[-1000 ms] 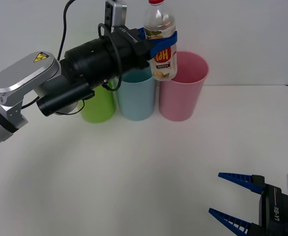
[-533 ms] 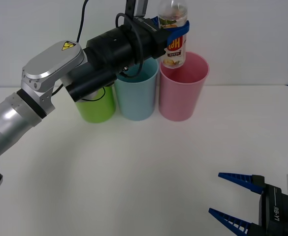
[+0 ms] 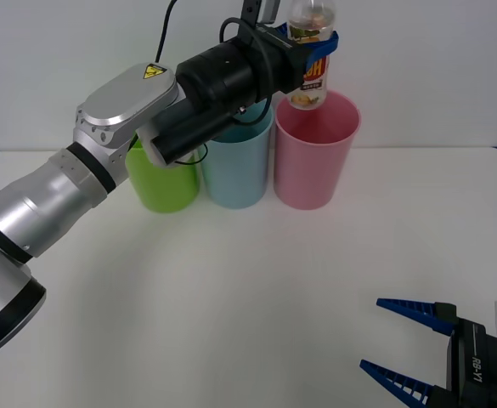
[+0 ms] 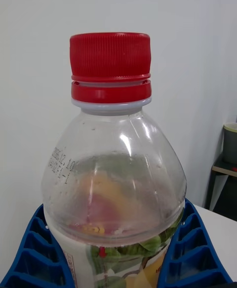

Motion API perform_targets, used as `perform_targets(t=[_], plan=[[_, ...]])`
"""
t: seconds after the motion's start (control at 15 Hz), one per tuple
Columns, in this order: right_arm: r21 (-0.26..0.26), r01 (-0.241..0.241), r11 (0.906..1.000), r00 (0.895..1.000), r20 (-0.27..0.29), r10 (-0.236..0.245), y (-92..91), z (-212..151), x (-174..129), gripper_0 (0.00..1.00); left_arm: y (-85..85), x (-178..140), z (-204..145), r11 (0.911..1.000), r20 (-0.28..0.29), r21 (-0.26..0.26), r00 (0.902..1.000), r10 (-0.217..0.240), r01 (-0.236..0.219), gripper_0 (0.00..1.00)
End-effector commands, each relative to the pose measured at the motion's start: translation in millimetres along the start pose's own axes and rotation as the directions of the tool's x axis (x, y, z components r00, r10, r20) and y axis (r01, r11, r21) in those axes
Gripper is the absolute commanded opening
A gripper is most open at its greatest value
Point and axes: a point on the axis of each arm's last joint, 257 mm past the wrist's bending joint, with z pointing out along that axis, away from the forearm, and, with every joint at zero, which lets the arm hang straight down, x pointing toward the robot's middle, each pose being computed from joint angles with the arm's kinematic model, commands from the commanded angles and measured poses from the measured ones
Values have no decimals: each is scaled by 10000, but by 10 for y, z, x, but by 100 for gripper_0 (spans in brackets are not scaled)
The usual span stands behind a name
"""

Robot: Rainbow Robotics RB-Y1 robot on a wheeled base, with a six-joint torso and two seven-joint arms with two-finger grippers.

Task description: Put cans in the blue bin and PET bottles in the pink bin and trash in the green bin.

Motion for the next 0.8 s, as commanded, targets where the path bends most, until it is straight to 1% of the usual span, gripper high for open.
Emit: perform_targets(t=[0.07, 0.27, 0.47, 0.67, 0.73, 0.8], plan=[[0, 0, 10000, 10000, 0, 0, 0, 0, 0, 100, 11, 68, 135, 9999, -173, -141, 9998, -47, 45, 9], [0, 0, 10000, 10000, 0, 0, 0, 0, 0, 100, -27, 100, 230, 9998, -261, -170, 9996, -60, 56, 9], [0, 0, 10000, 10000, 0, 0, 0, 0, 0, 100, -37, 114, 226, 9999, -293, -128, 9996, 3, -7, 9], [0, 0, 10000, 10000, 0, 0, 0, 0, 0, 100, -37, 114, 226, 9999, -292, -129, 9996, -27, 24, 9], [0, 0, 10000, 10000, 0, 0, 0, 0, 0, 100, -37, 115, 226, 9999, -296, -129, 9996, -12, 9, 11], [0, 0, 10000, 10000, 0, 0, 0, 0, 0, 100, -37, 114, 226, 9999, -292, -129, 9996, -12, 8, 30]])
